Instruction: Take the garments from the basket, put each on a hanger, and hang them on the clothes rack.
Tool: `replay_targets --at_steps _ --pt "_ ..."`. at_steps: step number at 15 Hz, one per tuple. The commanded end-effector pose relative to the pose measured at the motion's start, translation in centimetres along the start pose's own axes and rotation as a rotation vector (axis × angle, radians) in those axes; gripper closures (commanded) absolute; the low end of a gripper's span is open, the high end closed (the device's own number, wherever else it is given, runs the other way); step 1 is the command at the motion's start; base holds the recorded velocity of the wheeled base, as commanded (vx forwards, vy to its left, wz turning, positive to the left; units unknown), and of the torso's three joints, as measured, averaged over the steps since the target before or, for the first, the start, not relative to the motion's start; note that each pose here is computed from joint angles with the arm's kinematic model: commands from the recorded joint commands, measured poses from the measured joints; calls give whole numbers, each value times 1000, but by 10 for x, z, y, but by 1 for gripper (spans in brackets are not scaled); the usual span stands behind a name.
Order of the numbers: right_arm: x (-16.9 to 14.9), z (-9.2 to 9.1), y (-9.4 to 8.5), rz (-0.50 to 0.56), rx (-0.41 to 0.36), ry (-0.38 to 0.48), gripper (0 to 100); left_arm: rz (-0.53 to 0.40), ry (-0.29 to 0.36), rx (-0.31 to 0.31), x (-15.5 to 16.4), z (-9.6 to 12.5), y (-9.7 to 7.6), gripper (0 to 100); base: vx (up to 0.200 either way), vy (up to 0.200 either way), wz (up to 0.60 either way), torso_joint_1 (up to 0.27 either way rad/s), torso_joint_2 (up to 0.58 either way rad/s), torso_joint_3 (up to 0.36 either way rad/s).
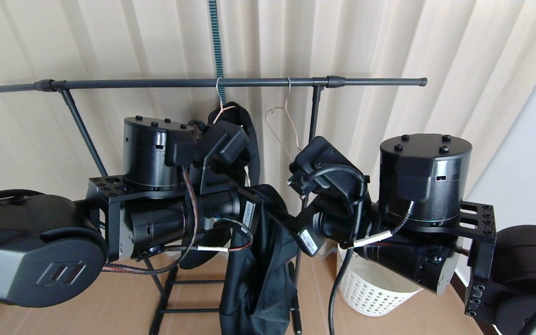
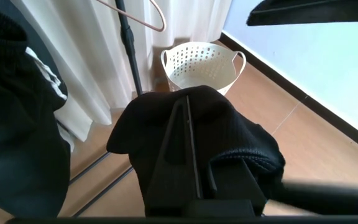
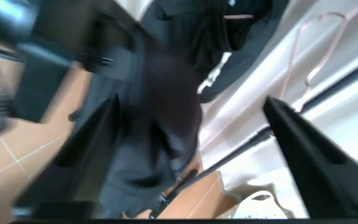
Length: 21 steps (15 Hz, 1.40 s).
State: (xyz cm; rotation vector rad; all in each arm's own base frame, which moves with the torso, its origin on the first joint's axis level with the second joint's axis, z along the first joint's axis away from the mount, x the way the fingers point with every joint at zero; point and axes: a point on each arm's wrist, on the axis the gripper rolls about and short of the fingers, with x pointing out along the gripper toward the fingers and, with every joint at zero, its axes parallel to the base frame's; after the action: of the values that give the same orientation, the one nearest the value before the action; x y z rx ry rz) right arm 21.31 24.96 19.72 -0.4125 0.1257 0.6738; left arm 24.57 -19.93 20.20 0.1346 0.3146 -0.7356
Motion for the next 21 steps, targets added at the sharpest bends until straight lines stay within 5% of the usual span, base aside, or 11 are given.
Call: replay_targets --at_steps 1,17,18,21 --pt "0 0 -3 -10 4 1 100 1 1 0 1 0 0 100 0 0 0 0 0 0" --pt "-5 20 -15 -80 26 -60 100 -11 58 19 11 -11 -3 100 0 0 0 0 0 0" --pt "-5 20 -15 -82 26 -59 100 -10 59 19 11 -11 -3 0 0 0 0 0 0 0" --pt "-5 22 -16 -100 28 -61 100 -15 65 18 11 -13 -4 0 0 0 0 0 0 0"
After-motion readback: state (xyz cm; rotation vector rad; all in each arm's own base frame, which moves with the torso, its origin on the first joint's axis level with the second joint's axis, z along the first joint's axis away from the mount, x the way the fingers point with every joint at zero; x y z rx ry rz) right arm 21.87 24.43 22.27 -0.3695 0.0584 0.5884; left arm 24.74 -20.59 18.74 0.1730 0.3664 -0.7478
